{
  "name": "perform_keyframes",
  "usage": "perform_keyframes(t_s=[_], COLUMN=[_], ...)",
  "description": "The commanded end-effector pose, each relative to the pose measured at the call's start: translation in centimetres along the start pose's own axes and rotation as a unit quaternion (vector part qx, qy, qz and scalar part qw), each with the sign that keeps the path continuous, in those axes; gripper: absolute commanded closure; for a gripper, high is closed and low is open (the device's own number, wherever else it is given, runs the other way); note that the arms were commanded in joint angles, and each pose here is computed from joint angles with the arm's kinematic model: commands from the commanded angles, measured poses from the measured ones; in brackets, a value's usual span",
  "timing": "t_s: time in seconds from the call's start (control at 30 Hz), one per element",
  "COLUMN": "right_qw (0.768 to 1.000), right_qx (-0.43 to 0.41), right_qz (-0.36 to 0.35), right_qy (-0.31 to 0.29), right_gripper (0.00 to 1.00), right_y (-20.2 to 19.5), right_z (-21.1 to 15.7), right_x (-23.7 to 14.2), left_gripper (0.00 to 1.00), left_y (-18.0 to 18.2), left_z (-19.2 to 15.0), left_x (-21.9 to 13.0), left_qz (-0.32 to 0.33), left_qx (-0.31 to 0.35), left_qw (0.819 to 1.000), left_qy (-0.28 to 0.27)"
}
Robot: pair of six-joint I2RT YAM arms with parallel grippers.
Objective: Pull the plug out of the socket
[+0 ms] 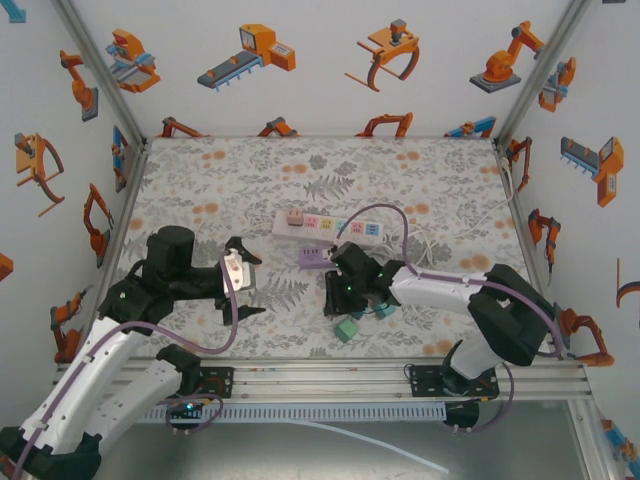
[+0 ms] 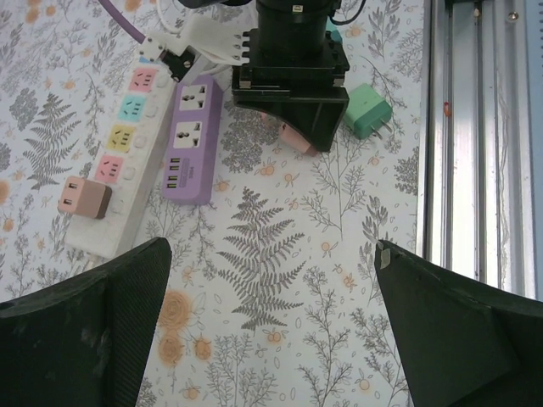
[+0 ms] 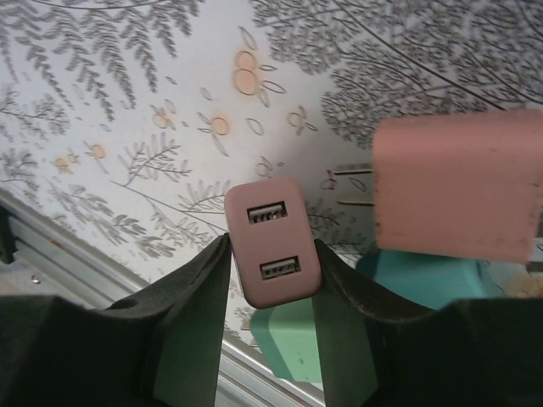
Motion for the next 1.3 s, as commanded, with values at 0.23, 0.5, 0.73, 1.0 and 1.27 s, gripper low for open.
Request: perform_keyframes(t_s=[0.23, 0.5, 0.73, 1.0, 1.27], right_qw=[0.998, 0.991, 0.952, 0.834, 0.718], right_qx=[-0.021, -0.057, -0.144, -0.305, -0.476], right_qz=[-0.025, -0.046, -0.117, -0.240, -0.287], right_qy=[-0.046, -0.114, -0.242, -0.393, -0.419], right_gripper=[0.43, 0.42, 0.40, 0.20, 0.01], right_y=[0.2, 0.4, 0.3, 0.2, 2.8], right_z=[1.4, 3.0, 6.5, 9.5, 12.1], right_x=[-3.7, -8.3, -15.1, -21.8, -22.0], left_gripper=[0.03, 0.03, 0.03, 0.03, 0.03], left_y=[0.1, 0.2, 2.9, 8.9, 13.8], left_z=[0.0, 0.4, 2.0, 3.7, -0.3], left_x=[0.2, 0.1, -0.2, -2.3, -4.4], left_qz=[0.000, 0.008, 0.095, 0.269, 0.431], left_qx=[0.004, 0.006, -0.039, -0.256, -0.383], left_qw=[1.000, 1.000, 0.992, 0.920, 0.813], left_qy=[-0.008, -0.020, -0.067, -0.121, -0.082])
Point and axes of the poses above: each hand's point on the last joint's axis, 136 mm out from that joint toward the fingers, its own x axis out along the fingers, its own y axis along the line the jaws close on, z = x × y, the point moved 4 cm from there along -x, back along the fingers, and after that the axes turned 13 degrees about -x, right-handed, at the moved point
